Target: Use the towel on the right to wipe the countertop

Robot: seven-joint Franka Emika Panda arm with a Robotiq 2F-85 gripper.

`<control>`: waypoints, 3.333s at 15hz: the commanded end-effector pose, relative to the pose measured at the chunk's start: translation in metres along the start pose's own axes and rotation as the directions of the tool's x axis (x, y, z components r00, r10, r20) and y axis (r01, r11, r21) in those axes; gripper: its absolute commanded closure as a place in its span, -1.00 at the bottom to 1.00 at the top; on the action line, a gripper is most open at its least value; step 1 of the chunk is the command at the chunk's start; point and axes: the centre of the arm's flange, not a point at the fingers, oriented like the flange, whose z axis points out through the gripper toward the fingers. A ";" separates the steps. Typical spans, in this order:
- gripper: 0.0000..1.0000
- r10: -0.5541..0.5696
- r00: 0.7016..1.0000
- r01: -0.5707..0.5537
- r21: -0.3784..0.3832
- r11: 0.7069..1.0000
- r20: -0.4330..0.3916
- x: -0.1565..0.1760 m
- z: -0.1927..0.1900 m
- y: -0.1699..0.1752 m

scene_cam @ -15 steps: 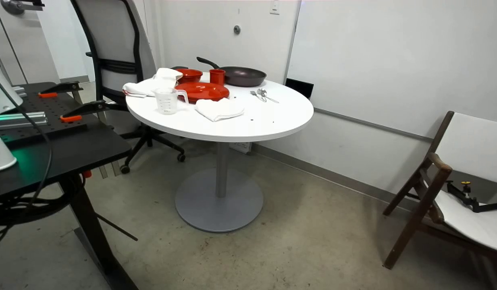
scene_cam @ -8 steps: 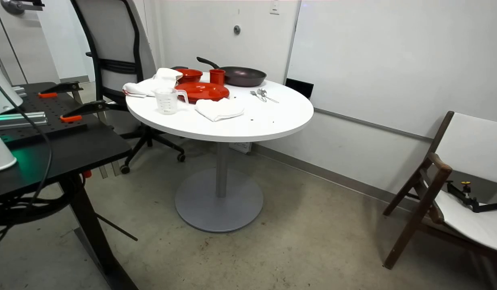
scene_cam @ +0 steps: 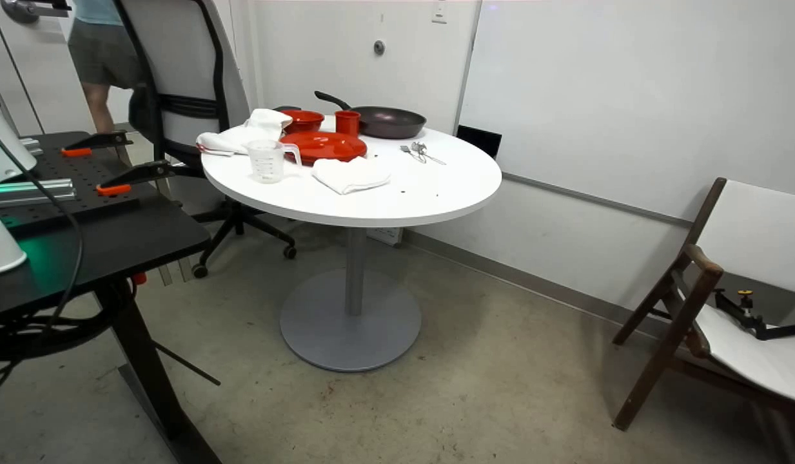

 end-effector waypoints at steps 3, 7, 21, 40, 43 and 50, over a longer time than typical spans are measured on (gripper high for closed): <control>-1.00 0.020 1.000 -0.020 -0.013 1.000 -0.008 0.050 0.028 -0.004; -1.00 0.037 0.999 -0.035 -0.086 0.996 0.020 0.069 0.044 0.015; -1.00 0.099 0.995 -0.102 -0.157 0.982 -0.030 0.109 0.032 0.076; -1.00 -0.065 0.991 0.097 -0.284 0.954 0.119 0.098 0.125 0.074; -1.00 -0.051 0.990 0.092 -0.331 0.939 0.131 0.122 0.145 0.095; -1.00 0.052 0.985 0.015 -0.383 0.924 0.165 0.179 0.184 0.147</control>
